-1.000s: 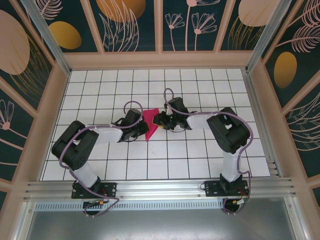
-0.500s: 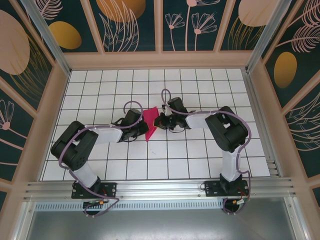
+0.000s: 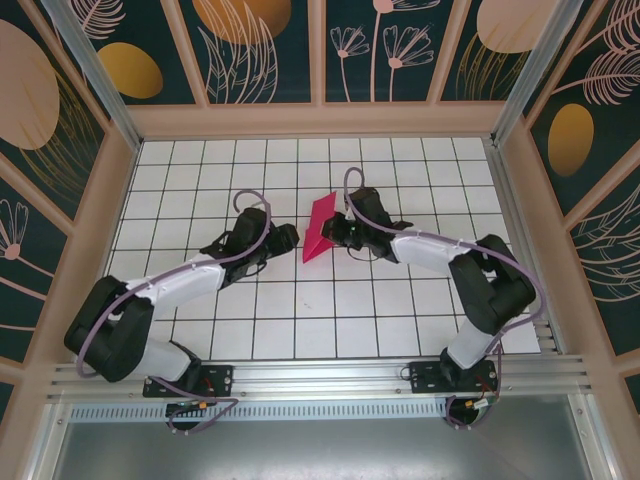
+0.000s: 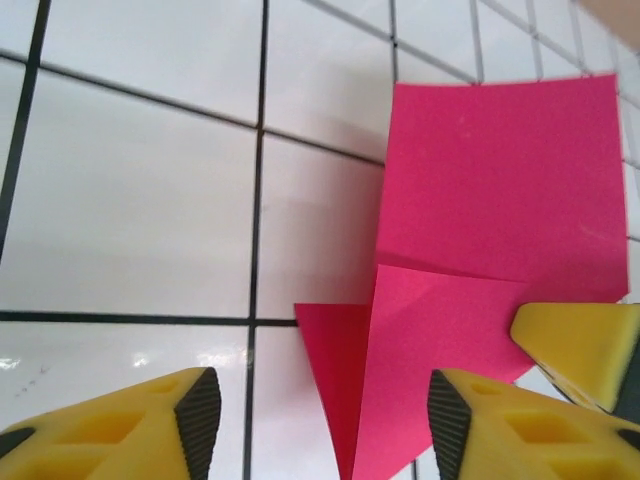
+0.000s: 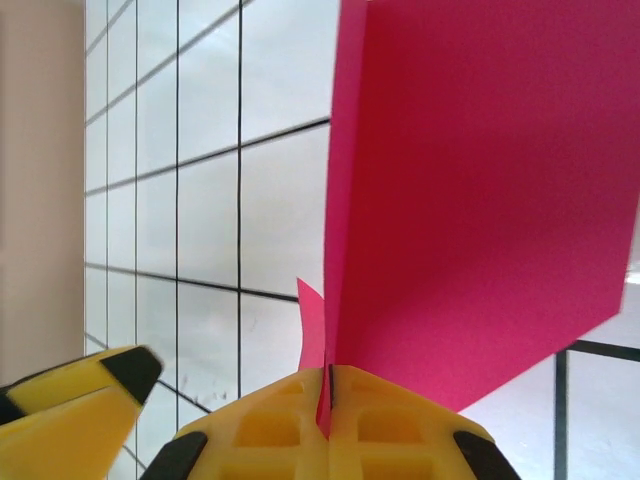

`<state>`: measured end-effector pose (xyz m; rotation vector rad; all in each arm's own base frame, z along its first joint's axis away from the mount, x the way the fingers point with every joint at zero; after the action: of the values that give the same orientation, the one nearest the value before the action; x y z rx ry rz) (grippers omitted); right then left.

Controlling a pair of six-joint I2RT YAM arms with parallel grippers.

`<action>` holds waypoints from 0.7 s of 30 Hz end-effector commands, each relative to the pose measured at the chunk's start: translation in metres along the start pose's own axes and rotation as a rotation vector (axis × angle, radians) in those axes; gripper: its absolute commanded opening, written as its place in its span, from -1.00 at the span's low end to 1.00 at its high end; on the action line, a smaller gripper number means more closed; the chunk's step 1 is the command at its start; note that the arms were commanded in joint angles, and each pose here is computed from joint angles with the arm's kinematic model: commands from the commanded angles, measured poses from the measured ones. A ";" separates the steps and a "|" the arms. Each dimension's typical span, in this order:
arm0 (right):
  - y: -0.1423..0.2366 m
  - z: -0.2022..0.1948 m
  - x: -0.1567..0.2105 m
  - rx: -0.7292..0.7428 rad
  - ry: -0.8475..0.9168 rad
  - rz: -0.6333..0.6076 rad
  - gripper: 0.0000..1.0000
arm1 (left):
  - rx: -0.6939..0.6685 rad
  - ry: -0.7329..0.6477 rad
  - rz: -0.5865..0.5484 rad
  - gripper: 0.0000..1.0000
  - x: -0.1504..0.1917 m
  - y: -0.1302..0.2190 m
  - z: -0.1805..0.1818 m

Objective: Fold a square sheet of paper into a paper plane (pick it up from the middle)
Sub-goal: Fourth fold the wing at the center of the table.

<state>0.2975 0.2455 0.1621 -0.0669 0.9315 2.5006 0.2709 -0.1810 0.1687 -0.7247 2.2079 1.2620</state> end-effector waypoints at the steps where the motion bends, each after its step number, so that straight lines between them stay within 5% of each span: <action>1: 0.010 -0.014 0.000 0.101 -0.105 -0.094 -1.00 | 0.003 -0.063 -0.067 0.35 -0.003 0.012 0.002; 11: -0.005 -0.012 0.004 0.130 -0.297 -0.136 -1.00 | 0.200 -0.256 -0.173 0.63 0.012 0.020 0.000; 16: -0.024 -0.013 0.011 0.181 -0.367 -0.103 -1.00 | 0.311 -0.386 -0.241 0.61 0.021 0.018 -0.002; 21: -0.029 -0.021 0.015 0.215 -0.455 -0.102 -1.00 | 0.285 -0.490 -0.188 0.53 0.024 -0.004 -0.002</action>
<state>0.2926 0.2561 0.1260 0.4050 0.9726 2.2308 0.2463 -0.1798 0.1449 -0.4894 1.9237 0.9599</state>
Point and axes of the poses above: each hand's point on the last joint's axis, 136 mm out from that joint toward the fingers, its own y axis back along the fingers, its own z axis along the line the jaws close on, x = y × z, the point moved 9 cm from there along y, back along the fingers, and after that the axes turned 11 degrees about -y, right-handed, at the moved point
